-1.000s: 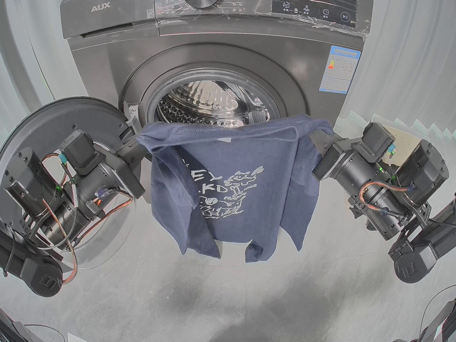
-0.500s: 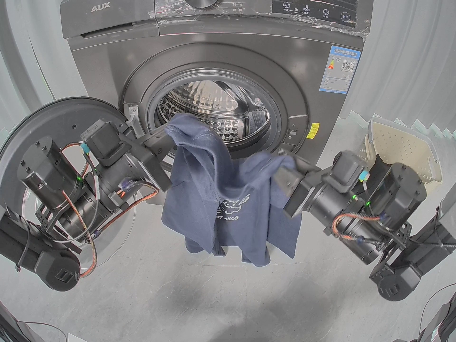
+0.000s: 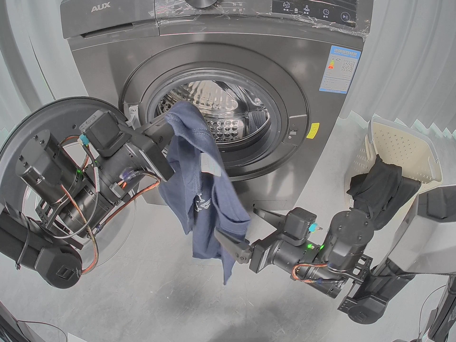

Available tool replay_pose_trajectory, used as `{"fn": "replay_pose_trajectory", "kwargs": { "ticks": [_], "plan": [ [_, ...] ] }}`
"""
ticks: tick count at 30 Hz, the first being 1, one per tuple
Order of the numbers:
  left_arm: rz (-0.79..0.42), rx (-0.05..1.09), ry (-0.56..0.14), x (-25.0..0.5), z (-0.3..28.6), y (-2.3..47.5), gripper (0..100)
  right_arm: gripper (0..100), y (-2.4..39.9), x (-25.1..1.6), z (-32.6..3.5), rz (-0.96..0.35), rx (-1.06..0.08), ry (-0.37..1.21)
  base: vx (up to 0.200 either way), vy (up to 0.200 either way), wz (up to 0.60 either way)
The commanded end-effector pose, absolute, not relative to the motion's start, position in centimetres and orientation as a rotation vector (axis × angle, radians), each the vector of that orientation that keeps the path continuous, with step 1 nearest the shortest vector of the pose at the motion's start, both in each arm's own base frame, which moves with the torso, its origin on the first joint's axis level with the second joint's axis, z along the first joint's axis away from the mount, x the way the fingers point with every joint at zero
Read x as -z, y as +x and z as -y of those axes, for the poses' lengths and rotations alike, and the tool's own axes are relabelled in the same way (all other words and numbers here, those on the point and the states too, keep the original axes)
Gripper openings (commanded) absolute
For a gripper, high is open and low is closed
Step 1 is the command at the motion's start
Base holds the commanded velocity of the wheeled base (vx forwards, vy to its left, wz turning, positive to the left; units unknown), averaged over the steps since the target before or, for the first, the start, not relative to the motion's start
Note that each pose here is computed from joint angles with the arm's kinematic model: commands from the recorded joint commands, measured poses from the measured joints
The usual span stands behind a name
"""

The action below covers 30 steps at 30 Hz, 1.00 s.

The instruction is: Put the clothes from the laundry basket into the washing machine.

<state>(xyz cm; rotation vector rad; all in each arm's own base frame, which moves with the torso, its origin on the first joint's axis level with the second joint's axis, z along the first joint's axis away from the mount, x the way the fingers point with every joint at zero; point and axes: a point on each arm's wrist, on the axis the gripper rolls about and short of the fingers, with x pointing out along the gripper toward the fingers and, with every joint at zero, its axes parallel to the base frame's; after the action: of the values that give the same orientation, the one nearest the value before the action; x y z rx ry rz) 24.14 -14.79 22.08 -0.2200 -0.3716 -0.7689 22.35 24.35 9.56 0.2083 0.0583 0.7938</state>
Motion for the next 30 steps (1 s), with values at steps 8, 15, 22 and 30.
{"fn": "replay_pose_trajectory", "kwargs": {
  "ticks": [8, 15, 22, 30],
  "plan": [
    [0.368, 0.776, -0.219, -22.0, 15.0, 24.0, 0, 100, 21.2, -6.4, -25.4, -0.17, -0.829, 0.168, 0.0, 0.0, 0.0],
    [0.374, 0.784, -0.222, -22.1, 15.1, 23.8, 0, 100, 23.7, -6.4, -25.1, -0.129, -0.772, 0.174, 0.0, 0.0, 0.0],
    [0.375, 0.813, -0.23, -22.2, 15.8, 23.3, 0, 100, 26.3, -5.9, -27.8, -0.051, -0.787, 0.189, 0.0, 0.0, 0.0],
    [0.373, 0.804, -0.228, -22.1, 15.6, 23.5, 0, 100, 24.4, -5.7, -28.5, -0.084, -0.841, 0.187, 0.0, 0.0, 0.0]
  ]
}}
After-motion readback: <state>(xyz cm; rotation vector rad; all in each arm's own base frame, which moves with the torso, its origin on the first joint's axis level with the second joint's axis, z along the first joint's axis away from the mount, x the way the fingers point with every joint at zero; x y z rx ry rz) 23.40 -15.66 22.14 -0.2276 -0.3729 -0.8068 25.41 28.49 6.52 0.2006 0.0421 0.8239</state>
